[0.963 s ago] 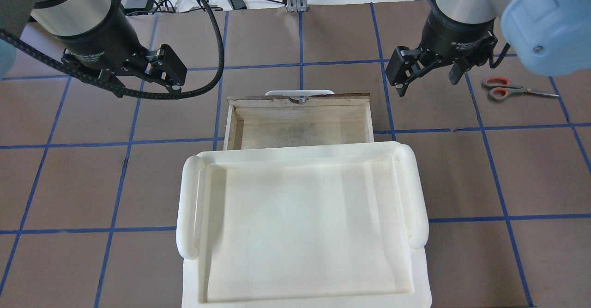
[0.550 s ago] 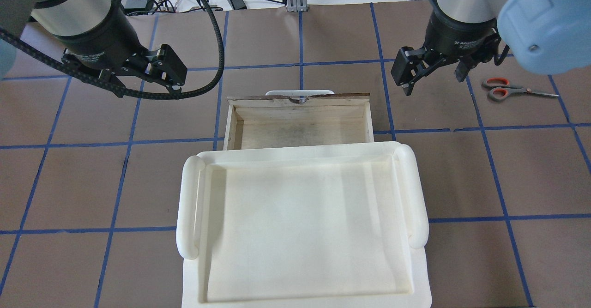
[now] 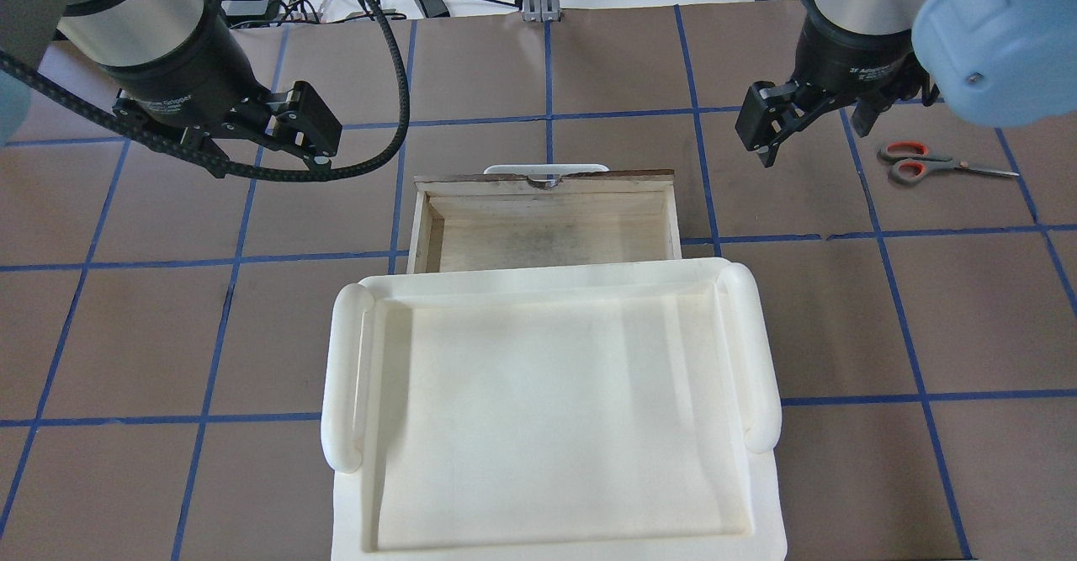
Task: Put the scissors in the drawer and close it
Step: 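Move the right gripper over the grey-and-orange scissors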
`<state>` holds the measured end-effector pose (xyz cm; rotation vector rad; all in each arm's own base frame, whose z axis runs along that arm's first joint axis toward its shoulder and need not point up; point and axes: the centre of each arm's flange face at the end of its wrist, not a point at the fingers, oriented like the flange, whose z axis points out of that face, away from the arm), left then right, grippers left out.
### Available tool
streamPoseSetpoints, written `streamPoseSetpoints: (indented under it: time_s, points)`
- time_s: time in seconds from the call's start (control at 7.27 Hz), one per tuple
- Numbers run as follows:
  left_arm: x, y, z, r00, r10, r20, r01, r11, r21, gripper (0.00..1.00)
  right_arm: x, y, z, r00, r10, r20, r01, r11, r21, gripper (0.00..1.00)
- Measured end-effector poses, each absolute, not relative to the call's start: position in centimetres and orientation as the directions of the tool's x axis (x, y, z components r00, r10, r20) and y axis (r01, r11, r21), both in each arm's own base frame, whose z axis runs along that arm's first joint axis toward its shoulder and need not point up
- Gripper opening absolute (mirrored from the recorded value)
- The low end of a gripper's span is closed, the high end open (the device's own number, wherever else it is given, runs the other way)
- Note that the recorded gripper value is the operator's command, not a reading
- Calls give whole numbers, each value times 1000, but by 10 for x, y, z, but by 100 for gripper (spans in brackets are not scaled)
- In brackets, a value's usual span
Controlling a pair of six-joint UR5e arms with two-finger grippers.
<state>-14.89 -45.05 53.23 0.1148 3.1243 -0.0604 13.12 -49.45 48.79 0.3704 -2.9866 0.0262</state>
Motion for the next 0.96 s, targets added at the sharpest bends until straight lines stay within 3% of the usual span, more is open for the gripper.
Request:
streamPoseSetpoints:
  time_s: [0.41, 0.96]
  points:
    - [-149, -451, 532, -997, 71, -17, 72, 997, -37, 100, 83, -518, 486, -900, -408, 152, -415, 910, -16, 100]
    - [-148, -451, 532, -997, 71, -16, 71, 997, -37, 100, -9, -544, 455, -798, -593, 106, -588, 805, 75, 100]
